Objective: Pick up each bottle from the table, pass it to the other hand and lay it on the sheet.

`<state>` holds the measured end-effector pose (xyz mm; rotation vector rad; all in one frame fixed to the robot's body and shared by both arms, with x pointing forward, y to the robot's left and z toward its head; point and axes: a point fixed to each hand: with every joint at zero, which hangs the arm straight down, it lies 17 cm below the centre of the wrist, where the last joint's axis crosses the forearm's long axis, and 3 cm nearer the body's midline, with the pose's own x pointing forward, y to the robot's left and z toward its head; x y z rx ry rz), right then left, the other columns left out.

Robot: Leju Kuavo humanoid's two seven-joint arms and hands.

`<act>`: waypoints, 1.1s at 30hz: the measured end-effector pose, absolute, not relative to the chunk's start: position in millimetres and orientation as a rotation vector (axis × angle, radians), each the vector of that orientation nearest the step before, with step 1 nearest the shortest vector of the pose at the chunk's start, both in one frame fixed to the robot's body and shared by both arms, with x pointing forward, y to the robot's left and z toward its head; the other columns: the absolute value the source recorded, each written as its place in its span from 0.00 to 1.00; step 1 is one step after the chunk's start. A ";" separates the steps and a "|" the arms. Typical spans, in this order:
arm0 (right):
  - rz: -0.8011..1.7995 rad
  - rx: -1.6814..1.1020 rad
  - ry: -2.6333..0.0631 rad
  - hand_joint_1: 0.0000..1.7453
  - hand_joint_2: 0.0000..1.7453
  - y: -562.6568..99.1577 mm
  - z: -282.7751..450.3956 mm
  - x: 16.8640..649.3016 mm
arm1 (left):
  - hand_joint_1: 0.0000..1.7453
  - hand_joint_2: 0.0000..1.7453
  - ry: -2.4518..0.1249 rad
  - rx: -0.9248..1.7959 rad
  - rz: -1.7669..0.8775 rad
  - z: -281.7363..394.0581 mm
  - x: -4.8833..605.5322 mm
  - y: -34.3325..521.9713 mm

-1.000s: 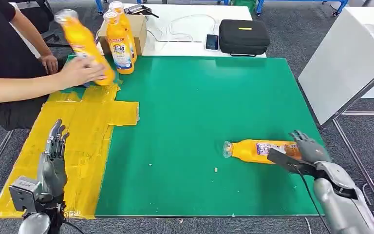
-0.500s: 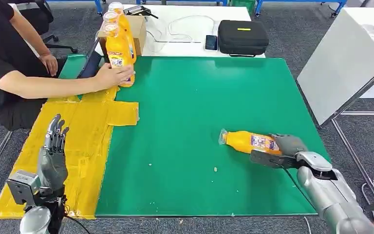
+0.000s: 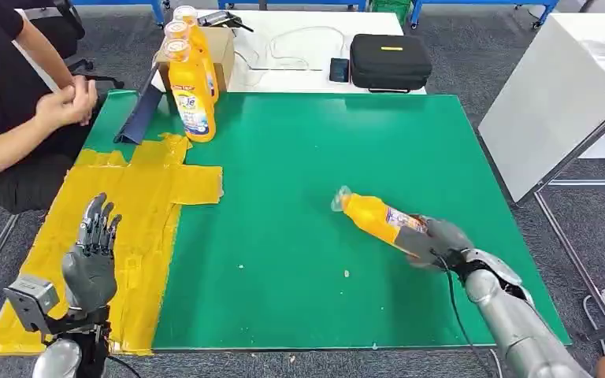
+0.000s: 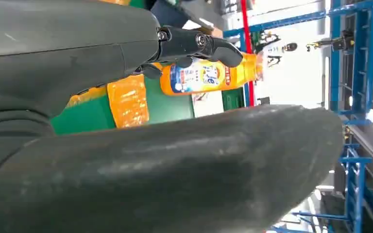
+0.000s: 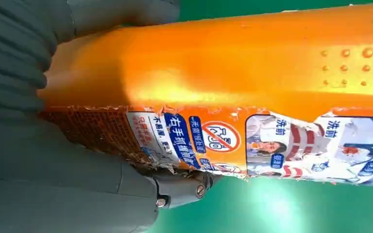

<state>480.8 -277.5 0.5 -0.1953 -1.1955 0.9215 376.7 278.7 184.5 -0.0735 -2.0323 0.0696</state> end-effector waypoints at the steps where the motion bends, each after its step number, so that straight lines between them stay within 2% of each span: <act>1: 0.747 -0.031 -1.256 1.00 1.00 -253.7 12.5 474.7 | 0.00 0.00 -2.010 -0.132 0.100 181.5 375.3 276.6; 2: 0.596 0.075 -1.306 1.00 1.00 -238.1 22.1 468.3 | 0.00 1.00 -1.991 -0.187 0.123 179.2 373.3 274.0; 4: 0.406 0.194 -1.361 1.00 1.00 -207.0 35.8 455.9 | 0.00 1.00 -1.959 -0.316 0.185 178.3 367.4 264.9; 7: 0.384 0.193 -1.423 1.00 1.00 -165.3 60.1 451.2 | 0.00 1.00 -1.946 -0.415 0.195 187.3 363.2 242.6; 12: 0.488 0.237 -1.555 1.00 1.00 -81.0 110.8 440.5 | 0.00 1.00 -1.980 -0.409 0.077 209.5 361.1 200.8; 19: 0.641 0.400 -1.613 1.00 1.00 23.6 138.7 394.9 | 0.00 1.00 -2.013 -0.470 -0.022 230.7 351.8 155.7; 25: 0.735 0.481 -1.618 1.00 1.00 66.6 145.0 365.9 | 0.00 1.00 -1.993 -0.521 -0.063 230.7 345.4 134.2; 33: 0.827 0.512 -1.624 1.00 1.00 88.6 142.2 342.4 | 0.00 1.00 -1.973 -0.581 -0.087 232.2 335.9 121.7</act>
